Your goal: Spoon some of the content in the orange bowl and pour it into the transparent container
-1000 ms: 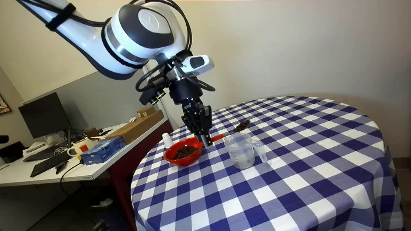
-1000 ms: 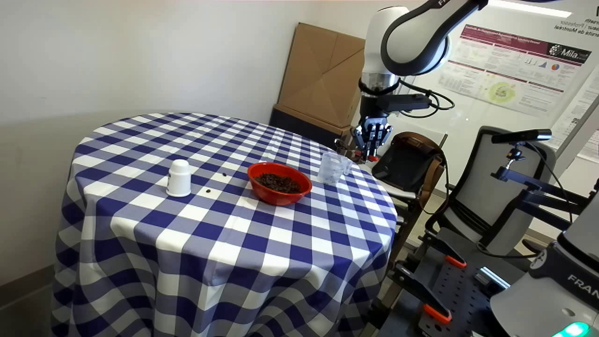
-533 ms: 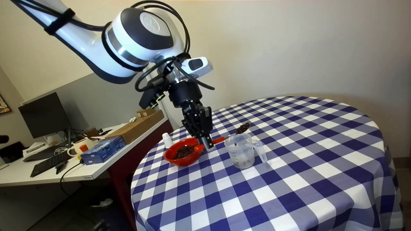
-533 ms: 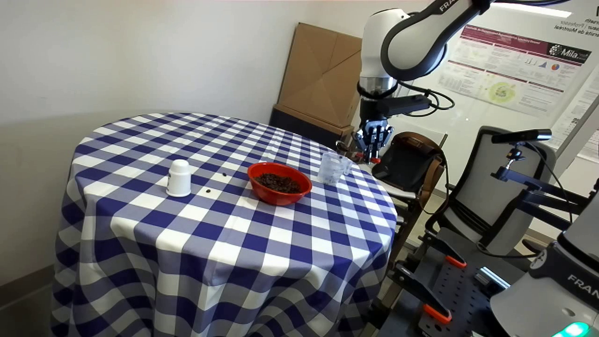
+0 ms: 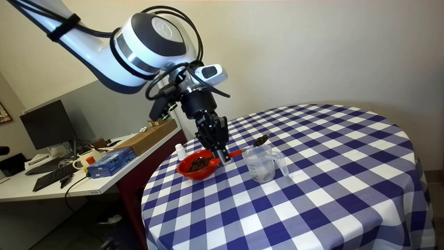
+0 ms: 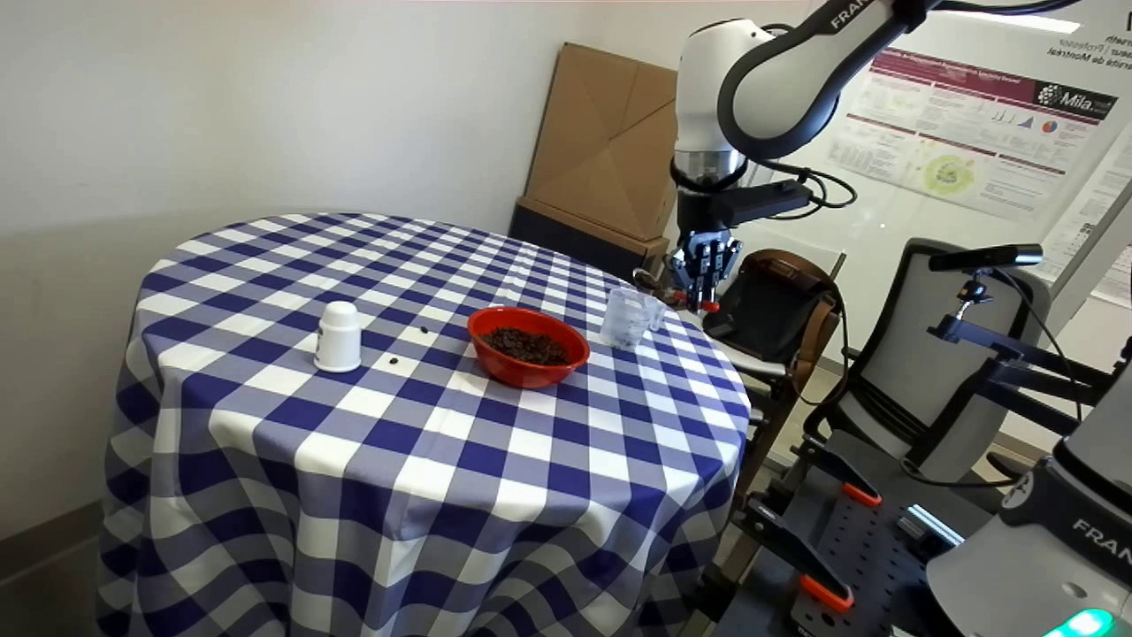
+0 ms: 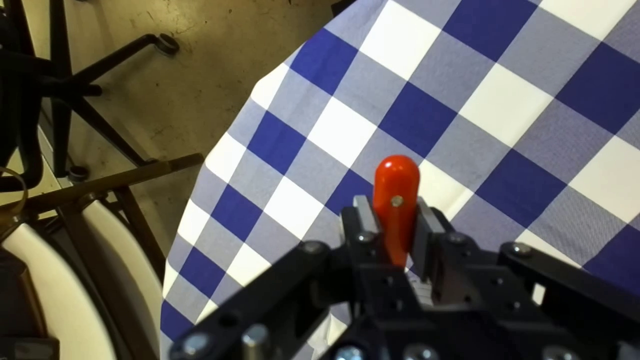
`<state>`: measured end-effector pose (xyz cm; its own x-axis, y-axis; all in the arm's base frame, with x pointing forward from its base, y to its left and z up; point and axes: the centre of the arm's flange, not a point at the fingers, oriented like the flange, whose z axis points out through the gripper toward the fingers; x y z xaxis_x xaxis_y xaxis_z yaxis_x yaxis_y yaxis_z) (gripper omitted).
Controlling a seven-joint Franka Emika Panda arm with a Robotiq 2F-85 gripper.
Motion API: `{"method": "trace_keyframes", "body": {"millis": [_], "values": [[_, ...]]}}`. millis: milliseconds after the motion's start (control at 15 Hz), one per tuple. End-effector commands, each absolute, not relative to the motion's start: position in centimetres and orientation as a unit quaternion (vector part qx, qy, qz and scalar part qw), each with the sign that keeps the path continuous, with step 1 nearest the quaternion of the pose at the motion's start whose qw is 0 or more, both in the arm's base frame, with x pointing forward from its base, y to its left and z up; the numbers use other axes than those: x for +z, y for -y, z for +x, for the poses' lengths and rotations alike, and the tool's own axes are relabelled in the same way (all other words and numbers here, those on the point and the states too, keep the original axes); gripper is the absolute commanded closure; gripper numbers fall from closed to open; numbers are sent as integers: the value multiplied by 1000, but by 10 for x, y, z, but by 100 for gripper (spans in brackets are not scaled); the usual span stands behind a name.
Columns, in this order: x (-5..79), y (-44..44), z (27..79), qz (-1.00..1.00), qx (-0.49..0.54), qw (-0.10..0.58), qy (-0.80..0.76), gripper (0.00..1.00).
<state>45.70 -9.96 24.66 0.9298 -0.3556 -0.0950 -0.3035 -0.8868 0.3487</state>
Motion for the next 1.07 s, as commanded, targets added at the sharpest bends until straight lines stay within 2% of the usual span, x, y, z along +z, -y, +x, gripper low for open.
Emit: {"method": "trace_keyframes", "body": {"millis": [0,1000], "values": [[248,93,462,965,-77,185,170,90],[232,84,463,958,-77,224,161,90]]}}
